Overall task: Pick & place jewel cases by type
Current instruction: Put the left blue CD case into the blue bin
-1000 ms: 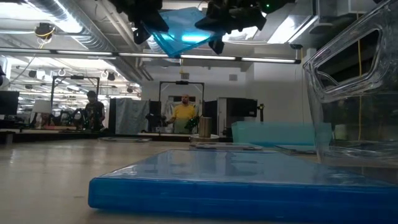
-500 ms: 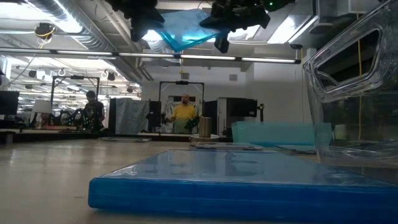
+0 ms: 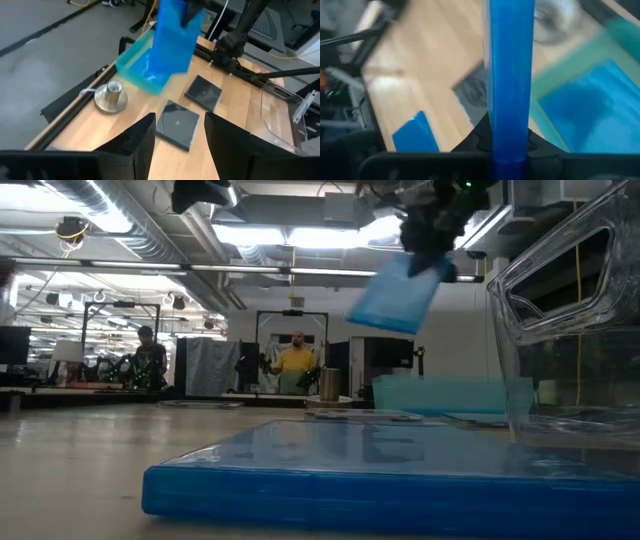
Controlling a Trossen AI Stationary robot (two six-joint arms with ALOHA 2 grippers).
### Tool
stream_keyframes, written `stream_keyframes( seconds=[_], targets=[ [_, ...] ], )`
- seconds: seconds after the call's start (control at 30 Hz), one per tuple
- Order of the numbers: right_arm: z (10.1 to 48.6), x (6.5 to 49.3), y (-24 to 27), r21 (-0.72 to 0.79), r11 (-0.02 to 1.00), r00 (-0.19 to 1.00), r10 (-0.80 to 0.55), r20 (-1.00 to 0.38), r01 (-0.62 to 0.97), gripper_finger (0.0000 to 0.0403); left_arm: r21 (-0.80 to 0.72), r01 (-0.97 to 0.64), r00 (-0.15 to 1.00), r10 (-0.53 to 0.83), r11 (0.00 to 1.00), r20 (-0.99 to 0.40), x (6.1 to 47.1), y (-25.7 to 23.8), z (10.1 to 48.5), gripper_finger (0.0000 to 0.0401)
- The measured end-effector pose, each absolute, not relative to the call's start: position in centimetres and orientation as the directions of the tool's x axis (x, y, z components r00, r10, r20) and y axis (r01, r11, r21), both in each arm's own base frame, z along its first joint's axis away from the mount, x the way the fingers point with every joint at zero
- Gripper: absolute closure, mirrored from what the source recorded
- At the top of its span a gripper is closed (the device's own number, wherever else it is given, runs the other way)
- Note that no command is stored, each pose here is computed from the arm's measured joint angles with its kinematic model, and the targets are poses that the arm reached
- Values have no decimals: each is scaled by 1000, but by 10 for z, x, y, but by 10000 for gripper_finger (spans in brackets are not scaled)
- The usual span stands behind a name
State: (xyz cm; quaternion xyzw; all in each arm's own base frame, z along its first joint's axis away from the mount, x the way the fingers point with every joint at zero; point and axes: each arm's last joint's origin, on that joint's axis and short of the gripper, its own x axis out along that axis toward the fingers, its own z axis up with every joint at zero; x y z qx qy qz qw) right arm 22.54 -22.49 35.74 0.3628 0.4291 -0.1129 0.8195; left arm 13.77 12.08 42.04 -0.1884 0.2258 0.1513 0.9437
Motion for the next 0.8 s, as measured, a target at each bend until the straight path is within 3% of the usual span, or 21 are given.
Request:
stream_keyframes(
  seconds=[0.23, 0.43, 0.57, 0.8],
  targets=[
    [353, 179, -256, 499, 609, 606, 38, -794, 616, 385, -308, -389, 826, 180, 868, -535, 134, 117, 415, 239],
    [310, 146, -263, 583, 446, 668, -46, -743, 679, 386, -289, -428, 796, 205, 857, -569, 134, 119, 408, 237],
    [287, 144, -258, 649, 395, 739, -133, -661, 651, 386, -292, -436, 785, 201, 851, -587, 136, 120, 401, 240],
    [237, 139, -246, 660, 251, 702, -152, -696, 708, 386, -302, -443, 779, 196, 844, -596, 137, 121, 396, 239]
  ],
)
